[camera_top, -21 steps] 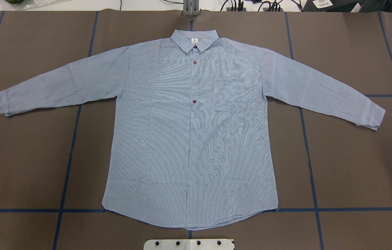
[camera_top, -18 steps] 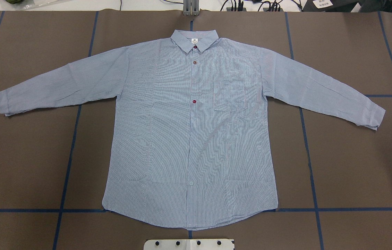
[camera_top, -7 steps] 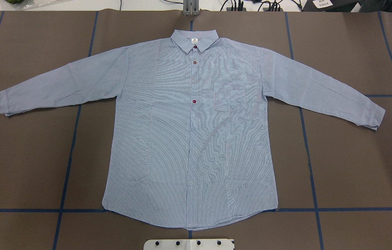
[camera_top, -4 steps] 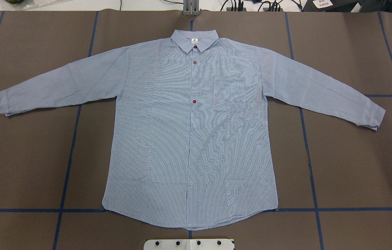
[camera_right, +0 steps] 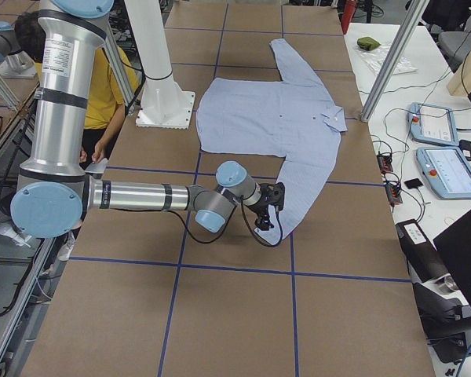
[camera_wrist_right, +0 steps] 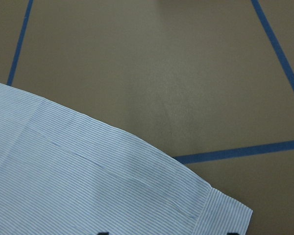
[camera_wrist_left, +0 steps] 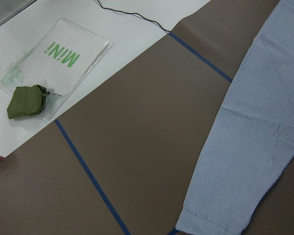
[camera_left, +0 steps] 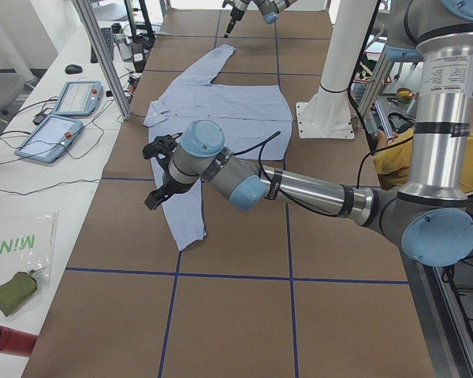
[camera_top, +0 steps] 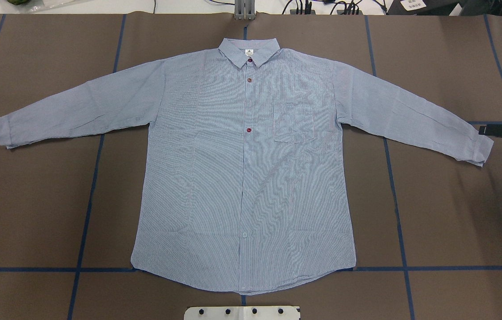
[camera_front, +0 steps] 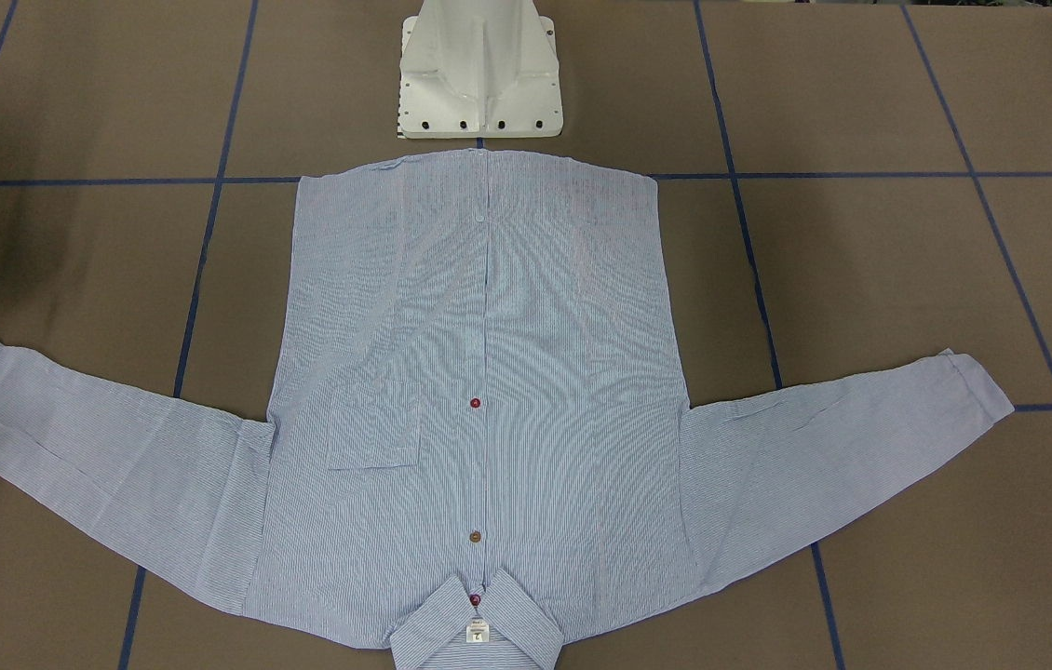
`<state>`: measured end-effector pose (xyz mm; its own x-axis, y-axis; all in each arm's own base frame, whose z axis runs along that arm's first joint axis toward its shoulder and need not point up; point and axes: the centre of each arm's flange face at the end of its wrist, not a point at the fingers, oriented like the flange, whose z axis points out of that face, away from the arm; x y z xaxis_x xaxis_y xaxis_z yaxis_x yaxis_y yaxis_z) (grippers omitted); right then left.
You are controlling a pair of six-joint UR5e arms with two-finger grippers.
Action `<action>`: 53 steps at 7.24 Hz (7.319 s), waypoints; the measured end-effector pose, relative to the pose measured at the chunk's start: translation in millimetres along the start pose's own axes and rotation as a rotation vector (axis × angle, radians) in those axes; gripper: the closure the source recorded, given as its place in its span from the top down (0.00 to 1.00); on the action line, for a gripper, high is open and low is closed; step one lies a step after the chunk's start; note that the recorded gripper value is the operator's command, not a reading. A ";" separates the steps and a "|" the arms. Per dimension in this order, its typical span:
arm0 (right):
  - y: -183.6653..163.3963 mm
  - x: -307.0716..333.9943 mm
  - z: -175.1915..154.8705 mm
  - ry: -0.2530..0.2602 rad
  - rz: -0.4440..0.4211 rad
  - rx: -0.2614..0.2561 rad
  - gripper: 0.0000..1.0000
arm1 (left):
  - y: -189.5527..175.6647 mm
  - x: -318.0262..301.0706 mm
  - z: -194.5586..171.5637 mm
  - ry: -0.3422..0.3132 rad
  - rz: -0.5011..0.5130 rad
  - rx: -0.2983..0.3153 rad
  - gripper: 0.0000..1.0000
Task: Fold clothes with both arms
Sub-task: 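Lower the right gripper to the cuff nearest it and grasp it, then carry the grasped sleeve with the right gripper across the shirt body, then release the sleeve and raise the right gripper away while left gripper grasps other cuff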
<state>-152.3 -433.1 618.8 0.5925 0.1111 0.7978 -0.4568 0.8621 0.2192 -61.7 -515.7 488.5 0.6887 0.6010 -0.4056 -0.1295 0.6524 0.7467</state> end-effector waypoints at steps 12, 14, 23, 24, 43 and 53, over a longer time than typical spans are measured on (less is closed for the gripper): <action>62.2 25.5 38.5 0.045 0.006 0.034 0.48 | -0.2 0.2 0.4 0.001 0.002 0.001 1.00; 64.8 24.5 40.2 0.046 0.001 0.031 0.00 | -0.1 0.1 0.6 0.002 0.002 0.001 1.00; 0.2 -120.3 30.3 -0.202 -0.044 0.128 0.00 | -0.4 0.2 0.2 0.001 0.002 0.001 1.00; -18.8 -177.7 42.3 -0.274 -0.057 0.158 0.00 | -0.4 0.5 0.2 0.001 0.003 0.002 1.00; -28.3 -724.0 57.4 0.117 -0.044 -0.027 1.00 | 2.6 2.9 18.3 0.013 0.018 0.025 1.00; -193.7 -128.5 -101.3 -0.080 -0.324 -0.247 1.00 | 145.0 105.5 237.1 0.089 -0.558 0.106 0.89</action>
<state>-72.8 -564.3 417.0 0.6219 -0.2156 0.7528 -0.0768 0.9399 0.3327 161.4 -467.2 678.9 0.5689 0.2182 -0.7929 0.3117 0.8350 0.4535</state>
